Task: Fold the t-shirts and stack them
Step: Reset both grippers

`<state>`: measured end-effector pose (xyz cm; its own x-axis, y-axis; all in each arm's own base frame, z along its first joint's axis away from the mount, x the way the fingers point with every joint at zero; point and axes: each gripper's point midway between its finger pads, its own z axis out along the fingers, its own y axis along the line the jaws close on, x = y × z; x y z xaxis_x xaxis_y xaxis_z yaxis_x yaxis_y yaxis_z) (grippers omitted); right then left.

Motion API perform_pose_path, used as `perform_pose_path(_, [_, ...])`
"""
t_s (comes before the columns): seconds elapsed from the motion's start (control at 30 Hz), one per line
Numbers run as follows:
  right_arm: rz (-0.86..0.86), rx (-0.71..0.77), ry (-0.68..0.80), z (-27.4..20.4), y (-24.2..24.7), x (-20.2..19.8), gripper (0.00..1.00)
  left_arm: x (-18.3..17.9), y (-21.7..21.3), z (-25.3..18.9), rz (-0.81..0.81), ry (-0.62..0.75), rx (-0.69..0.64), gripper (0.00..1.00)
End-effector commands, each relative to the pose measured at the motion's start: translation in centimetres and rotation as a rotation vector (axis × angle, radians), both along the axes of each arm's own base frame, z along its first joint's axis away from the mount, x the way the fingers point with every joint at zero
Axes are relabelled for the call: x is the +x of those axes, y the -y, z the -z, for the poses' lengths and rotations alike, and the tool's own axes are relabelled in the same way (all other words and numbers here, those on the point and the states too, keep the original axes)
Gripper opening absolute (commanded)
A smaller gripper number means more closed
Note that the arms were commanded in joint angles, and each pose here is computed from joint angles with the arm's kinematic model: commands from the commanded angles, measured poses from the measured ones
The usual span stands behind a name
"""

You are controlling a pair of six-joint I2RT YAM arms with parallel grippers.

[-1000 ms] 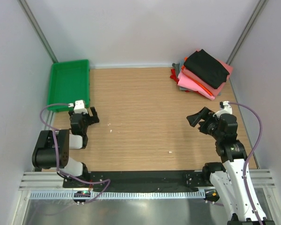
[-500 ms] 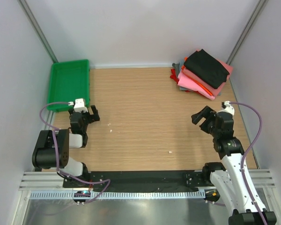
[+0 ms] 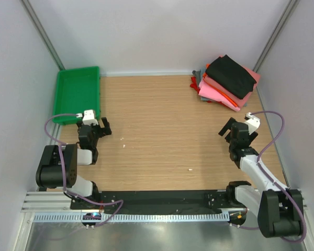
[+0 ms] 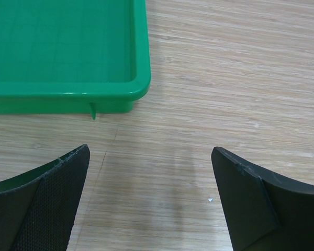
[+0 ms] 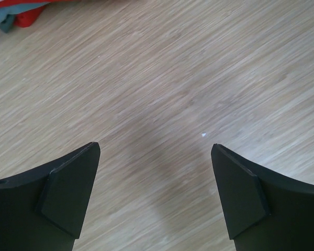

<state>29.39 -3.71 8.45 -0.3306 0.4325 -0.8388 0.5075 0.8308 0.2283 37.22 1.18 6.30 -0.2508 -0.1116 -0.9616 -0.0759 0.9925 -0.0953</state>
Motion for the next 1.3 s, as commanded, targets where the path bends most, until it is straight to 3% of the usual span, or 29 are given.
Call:
perform_pose_path(0.0, [0.074, -0.136, 0.127, -2.9, 2.4, 2.3, 0.93, 1.4, -0.1, -2.7, 0.011, 0.092, 0.026, 1.0])
perform_pose_path(0.1, [0.031, -0.221, 0.246, -4.1, 2.5, 3.5, 0.91, 1.4, -0.1, -2.7, 0.011, 0.092, 0.026, 1.0])
perform_pose_path(0.2, [0.041, -0.311, 0.238, -3.0, 3.5, 3.1, 0.92, 1.4, 0.0, -2.7, 0.012, 0.094, 0.026, 1.0])
perform_pose_path(0.4, [-0.163, -0.249, 0.295, -2.0, -0.2, 6.5, 0.87, 1.4, 0.0, -2.6, 0.012, 0.091, 0.024, 1.0])
perform_pose_path(0.53, [-0.267, -0.277, 0.211, -0.7, -1.4, 8.7, 0.86, 1.4, 0.0, -2.7, 0.014, 0.092, 0.024, 1.0])
perform_pose_path(0.63, [-0.325, -0.316, 0.204, -0.4, -1.9, 9.8, 0.78, 1.3, -0.1, -2.7, 0.011, 0.09, 0.026, 1.0])
perform_pose_path(0.7, [-0.304, -0.319, 0.304, -0.3, -1.8, 8.4, 0.89, 1.4, 0.0, -2.7, 0.012, 0.092, 0.025, 1.0])
perform_pose_path(0.83, [-0.273, -0.316, 0.287, 0.3, -1.1, 8.1, 0.91, 1.4, 0.0, -2.8, 0.012, 0.093, 0.026, 1.0])
perform_pose_path(0.9, [-0.268, -0.321, 0.301, 0.0, -1.1, 8.1, 1.0, 1.4, 0.0, -2.7, 0.014, 0.092, 0.026, 1.0])
perform_pose_path(1.17, [-0.268, -0.323, 0.31, -0.3, -1.1, 8.1, 1.0, 1.4, -0.1, -2.7, 0.011, 0.09, 0.026, 1.0])
perform_pose_path(1.27, [-0.346, -0.336, 0.318, -0.2, -2.3, 8.1, 1.0, 1.4, 0.0, -2.7, 0.014, 0.091, 0.026, 1.0])
